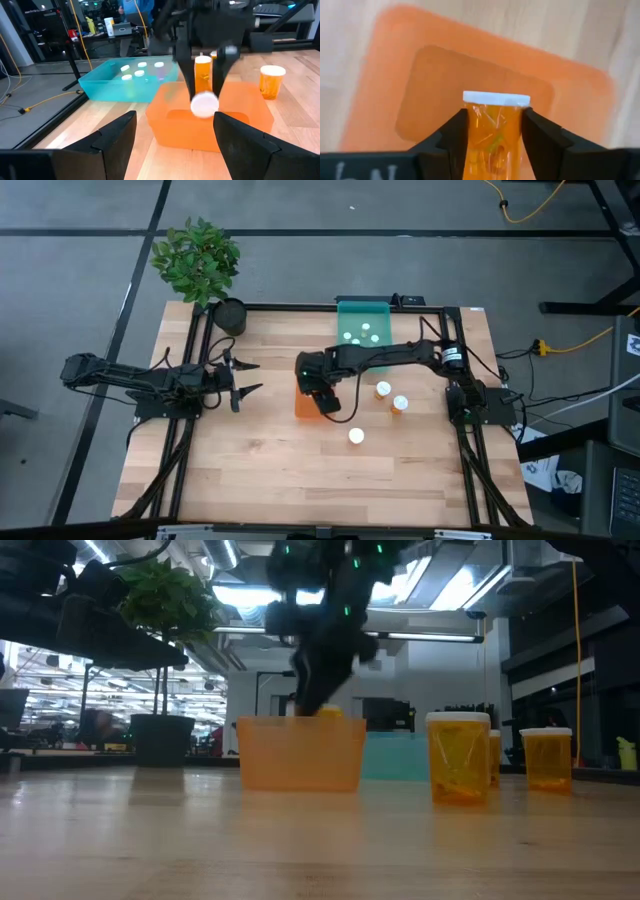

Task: Pick and place medicine bottles into bin by pill shape (circle, oval)
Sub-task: Remove the orange capsule bottle from the orange bin

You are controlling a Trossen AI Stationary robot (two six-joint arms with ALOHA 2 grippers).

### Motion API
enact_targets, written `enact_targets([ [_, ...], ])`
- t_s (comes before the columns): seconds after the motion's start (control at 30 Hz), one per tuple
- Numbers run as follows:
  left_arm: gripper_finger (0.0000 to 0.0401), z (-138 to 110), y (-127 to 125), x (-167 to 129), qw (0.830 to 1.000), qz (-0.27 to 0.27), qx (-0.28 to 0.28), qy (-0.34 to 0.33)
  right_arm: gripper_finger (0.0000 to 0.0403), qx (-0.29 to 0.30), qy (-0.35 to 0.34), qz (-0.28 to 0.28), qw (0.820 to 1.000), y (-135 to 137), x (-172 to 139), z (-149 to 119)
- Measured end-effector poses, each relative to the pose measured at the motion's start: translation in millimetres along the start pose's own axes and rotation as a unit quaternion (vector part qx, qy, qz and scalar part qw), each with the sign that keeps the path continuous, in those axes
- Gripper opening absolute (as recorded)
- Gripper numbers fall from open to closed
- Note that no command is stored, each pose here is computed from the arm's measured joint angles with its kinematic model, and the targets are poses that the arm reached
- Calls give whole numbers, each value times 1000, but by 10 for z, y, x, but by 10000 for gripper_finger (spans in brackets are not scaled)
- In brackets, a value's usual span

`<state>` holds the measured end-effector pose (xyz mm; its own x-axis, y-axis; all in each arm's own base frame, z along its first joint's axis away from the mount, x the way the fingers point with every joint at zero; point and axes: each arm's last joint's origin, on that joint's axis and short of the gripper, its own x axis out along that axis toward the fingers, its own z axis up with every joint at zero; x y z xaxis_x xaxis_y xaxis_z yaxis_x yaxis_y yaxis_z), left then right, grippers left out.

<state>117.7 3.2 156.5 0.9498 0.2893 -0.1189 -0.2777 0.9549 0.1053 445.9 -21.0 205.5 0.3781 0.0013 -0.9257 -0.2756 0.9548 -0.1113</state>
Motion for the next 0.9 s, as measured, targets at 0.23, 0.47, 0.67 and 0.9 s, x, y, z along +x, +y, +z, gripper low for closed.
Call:
enact_targets([
  [0.23,257,-1,0,0,1000,0,0,0,160,-8,-3,45,999,69,-506,228],
  [0.47,257,0,0,0,1000,0,0,0,159,13,81,129,988,515,-978,91],
  [0.67,257,-1,0,0,1000,0,0,0,158,7,73,67,995,1036,-1455,-135],
  [0.9,257,0,0,0,1000,0,0,0,158,64,-89,-36,993,1452,-1790,-805],
])
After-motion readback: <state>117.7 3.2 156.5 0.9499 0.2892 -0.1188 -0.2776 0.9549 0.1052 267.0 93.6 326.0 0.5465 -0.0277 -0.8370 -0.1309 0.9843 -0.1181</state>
